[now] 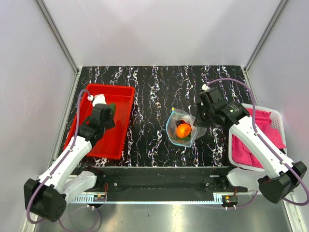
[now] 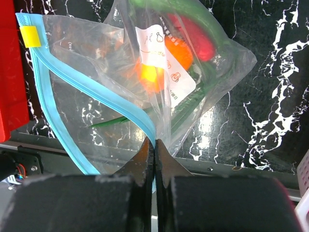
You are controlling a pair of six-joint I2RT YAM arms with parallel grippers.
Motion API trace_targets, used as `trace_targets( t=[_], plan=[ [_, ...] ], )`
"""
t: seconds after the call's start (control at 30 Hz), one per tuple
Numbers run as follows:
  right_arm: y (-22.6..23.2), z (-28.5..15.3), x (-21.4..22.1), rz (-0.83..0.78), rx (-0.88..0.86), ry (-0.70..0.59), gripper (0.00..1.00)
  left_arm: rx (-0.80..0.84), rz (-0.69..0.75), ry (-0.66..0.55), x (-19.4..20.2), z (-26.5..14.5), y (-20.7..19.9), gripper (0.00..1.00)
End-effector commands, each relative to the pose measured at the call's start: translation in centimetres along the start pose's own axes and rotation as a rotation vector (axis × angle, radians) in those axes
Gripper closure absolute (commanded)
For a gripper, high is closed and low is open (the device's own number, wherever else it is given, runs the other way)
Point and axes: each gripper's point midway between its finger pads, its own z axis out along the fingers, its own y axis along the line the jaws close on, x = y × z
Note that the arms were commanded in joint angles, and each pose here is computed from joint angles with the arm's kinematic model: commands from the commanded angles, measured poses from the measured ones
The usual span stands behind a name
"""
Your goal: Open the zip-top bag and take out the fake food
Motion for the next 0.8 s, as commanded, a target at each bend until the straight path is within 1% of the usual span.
trace_targets(
  t=[0.0,0.03,0.07,0.1,0.13,0.2,0.23,0.27,0.3,0.33,0.37,0.43,0.53,0.6,0.67,0.7,0.73,0.77],
  plan=[
    [0.6,-1.3,-1.1,0.031,-0.039,-0.056,1.0,0.311,-0.077,-0.123,-4.2,1.8,-4.4,1.0],
    [0.6,-1.4,-1.1,0.037,-0.041,-0.06,1.0,0.313,-0.076,-0.082,-3.0,3.0,-4.4,1.0],
    [0.8,-1.5,-1.1,0.044,-0.047,-0.06,1.0,0.313,-0.073,-0.076,-2.8,3.6,-4.3,1.0],
    [0.9,-1.6,-1.1,0.057,-0.053,-0.061,1.0,0.354,-0.067,-0.08,-2.9,3.8,-5.1,1.0],
    [1.0,-1.6,-1.1,0.062,-0.058,-0.06,1.0,0.356,-0.069,-0.044,-1.8,4.9,-5.1,1.0],
    [1.2,-1.6,-0.9,0.069,-0.071,-0.051,1.0,0.402,-0.092,-0.037,-1.7,5.6,-6.0,1.0],
    [1.3,-1.6,-0.9,0.072,-0.074,-0.05,1.0,0.4,-0.095,-0.005,-0.5,6.3,-6.0,1.0],
    [1.2,-1.5,-0.7,0.075,-0.073,-0.045,1.0,0.405,-0.119,-0.022,-1.0,6.7,-6.3,1.0],
    [1.2,-1.6,-0.7,0.075,-0.075,-0.048,1.0,0.388,-0.13,-0.01,-0.7,7.1,-6.1,1.0],
    [1.2,-1.6,-0.7,0.08,-0.074,-0.048,1.0,0.368,-0.134,0.03,0.2,7.9,-5.9,1.0],
    [1.3,-1.7,-0.8,0.084,-0.079,-0.05,1.0,0.332,-0.143,0.04,0.1,8.2,-5.5,1.0],
    [1.5,-1.9,-0.8,0.093,-0.089,-0.053,1.0,0.267,-0.151,0.089,1.3,8.6,-4.5,0.96],
    [1.6,-1.9,-0.6,0.096,-0.098,-0.046,1.0,0.239,-0.153,0.108,2.0,8.2,-3.8,0.53],
    [1.5,-1.8,-0.6,0.086,-0.096,-0.044,1.0,0.209,-0.168,0.113,2.2,7.8,-3.2,0.31],
    [1.7,-1.7,-0.6,0.079,-0.102,-0.04,1.0,0.189,-0.187,0.136,2.5,7.3,-2.9,0.26],
    [1.7,-1.3,-0.6,0.075,-0.095,-0.031,1.0,0.198,-0.198,0.118,1.8,6.7,-3.0,0.2],
    [2.1,-1.3,-0.4,0.07,-0.113,-0.015,1.0,0.199,-0.211,0.123,1.8,6.1,-2.9,0.16],
    [2.2,-1.3,-0.4,0.069,-0.118,-0.014,1.0,0.2,-0.22,0.12,1.6,5.7,-2.9,0.16]
  ],
)
